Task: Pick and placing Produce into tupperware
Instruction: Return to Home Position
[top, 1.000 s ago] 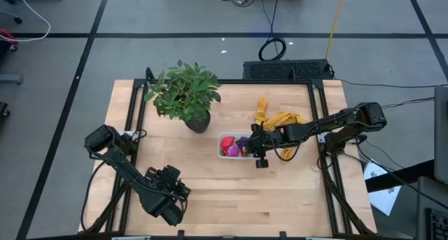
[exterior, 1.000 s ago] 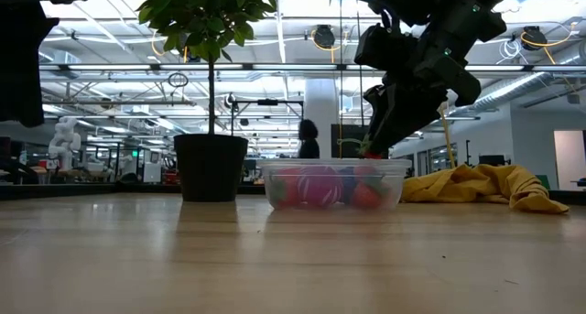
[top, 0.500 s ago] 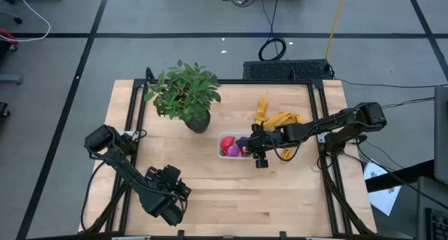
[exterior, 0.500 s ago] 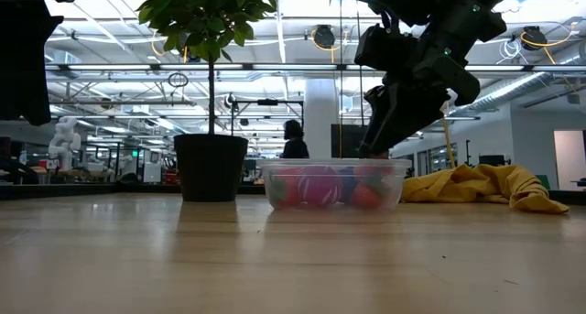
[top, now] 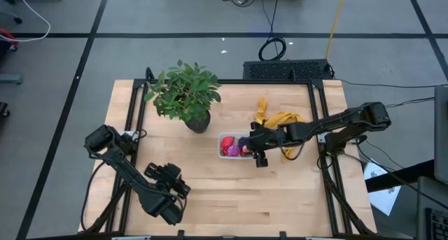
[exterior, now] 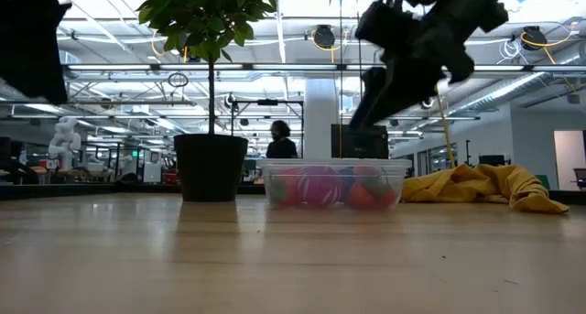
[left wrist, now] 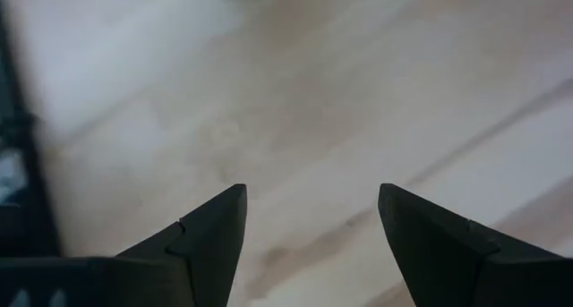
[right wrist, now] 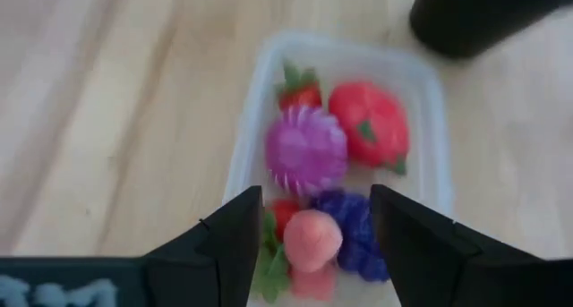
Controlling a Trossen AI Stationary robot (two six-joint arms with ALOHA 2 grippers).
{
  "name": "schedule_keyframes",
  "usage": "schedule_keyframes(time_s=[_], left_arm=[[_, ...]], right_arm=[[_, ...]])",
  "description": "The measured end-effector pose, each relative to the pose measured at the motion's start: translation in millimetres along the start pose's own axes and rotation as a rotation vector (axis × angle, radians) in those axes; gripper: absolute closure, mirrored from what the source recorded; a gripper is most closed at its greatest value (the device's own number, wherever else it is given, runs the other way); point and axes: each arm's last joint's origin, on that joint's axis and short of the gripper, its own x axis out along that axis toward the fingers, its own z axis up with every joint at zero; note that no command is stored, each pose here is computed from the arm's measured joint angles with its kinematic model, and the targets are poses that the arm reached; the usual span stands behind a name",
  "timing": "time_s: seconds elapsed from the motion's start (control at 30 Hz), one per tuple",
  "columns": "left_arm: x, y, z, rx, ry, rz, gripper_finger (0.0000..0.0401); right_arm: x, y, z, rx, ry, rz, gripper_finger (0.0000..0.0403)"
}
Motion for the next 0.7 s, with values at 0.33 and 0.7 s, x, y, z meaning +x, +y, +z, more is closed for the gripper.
schedule_keyframes(time_s=[0.33, 0.7], left_arm=[[-62, 20, 11, 0.057, -0.242, -0.197, 0.0144], [-115, 85, -4, 0.175, -0.551, -0.550, 0.0144]], right_arm=[[-63, 15, 21, -0.033, -0.243, 0.040, 0.0206], [-159, 32, 12, 0.040, -0.475, 0.183, 0.0206]])
